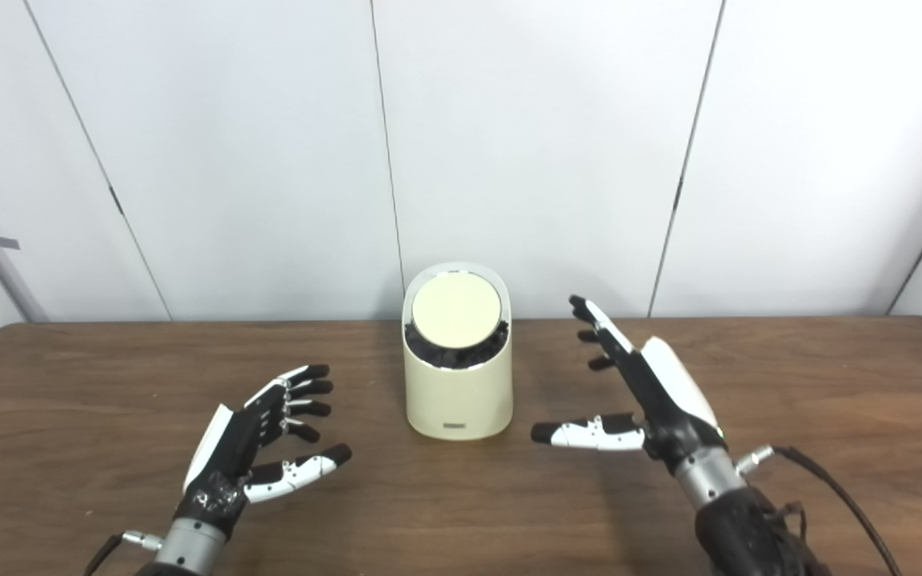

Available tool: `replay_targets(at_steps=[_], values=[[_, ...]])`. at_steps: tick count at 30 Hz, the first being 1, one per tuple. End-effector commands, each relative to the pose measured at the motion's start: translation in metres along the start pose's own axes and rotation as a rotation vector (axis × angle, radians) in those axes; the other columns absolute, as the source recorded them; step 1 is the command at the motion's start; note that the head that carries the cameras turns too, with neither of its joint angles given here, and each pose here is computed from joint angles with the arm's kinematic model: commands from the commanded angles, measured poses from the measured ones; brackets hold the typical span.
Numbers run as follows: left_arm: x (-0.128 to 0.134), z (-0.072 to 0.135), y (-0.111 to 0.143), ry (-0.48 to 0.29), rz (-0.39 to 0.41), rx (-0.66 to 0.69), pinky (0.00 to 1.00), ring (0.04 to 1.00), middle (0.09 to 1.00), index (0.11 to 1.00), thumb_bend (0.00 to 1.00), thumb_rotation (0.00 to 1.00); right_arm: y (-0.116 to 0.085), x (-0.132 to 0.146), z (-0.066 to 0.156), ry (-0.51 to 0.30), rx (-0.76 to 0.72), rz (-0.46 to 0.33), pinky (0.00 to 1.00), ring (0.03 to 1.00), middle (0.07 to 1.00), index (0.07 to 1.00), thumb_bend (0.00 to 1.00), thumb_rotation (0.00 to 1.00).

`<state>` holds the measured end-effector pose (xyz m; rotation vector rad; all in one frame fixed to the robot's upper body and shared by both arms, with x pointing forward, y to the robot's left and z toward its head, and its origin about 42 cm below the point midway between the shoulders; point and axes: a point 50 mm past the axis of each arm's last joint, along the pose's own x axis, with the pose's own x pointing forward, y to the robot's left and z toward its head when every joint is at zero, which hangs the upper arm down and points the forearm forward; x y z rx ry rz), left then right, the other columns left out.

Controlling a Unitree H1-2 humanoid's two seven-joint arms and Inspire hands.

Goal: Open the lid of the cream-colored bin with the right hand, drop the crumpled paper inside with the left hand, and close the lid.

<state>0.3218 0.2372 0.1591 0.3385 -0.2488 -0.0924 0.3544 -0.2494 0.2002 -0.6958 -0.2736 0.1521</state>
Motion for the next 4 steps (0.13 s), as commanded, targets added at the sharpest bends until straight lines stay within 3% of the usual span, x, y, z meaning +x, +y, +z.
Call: replay_targets(at_steps=[1, 4], values=[[0.0095, 0.0187, 0.0068, -0.096, 0.026, 0.001, 0.57, 0.714, 0.797, 0.835, 0.71, 0.13, -0.0066, 0.0047, 0.0136, -0.064, 0.038, -0.048, 0.70, 0.890, 0.955, 0.965, 0.88, 0.39], [0.0100, 0.0191, 0.0070, -0.103, 0.028, -0.007, 0.57, 0.713, 0.795, 0.830, 0.71, 0.12, -0.0007, -0.0018, 0.0108, -0.033, 0.068, -0.041, 0.75, 0.903, 0.967, 0.966, 0.86, 0.36]])
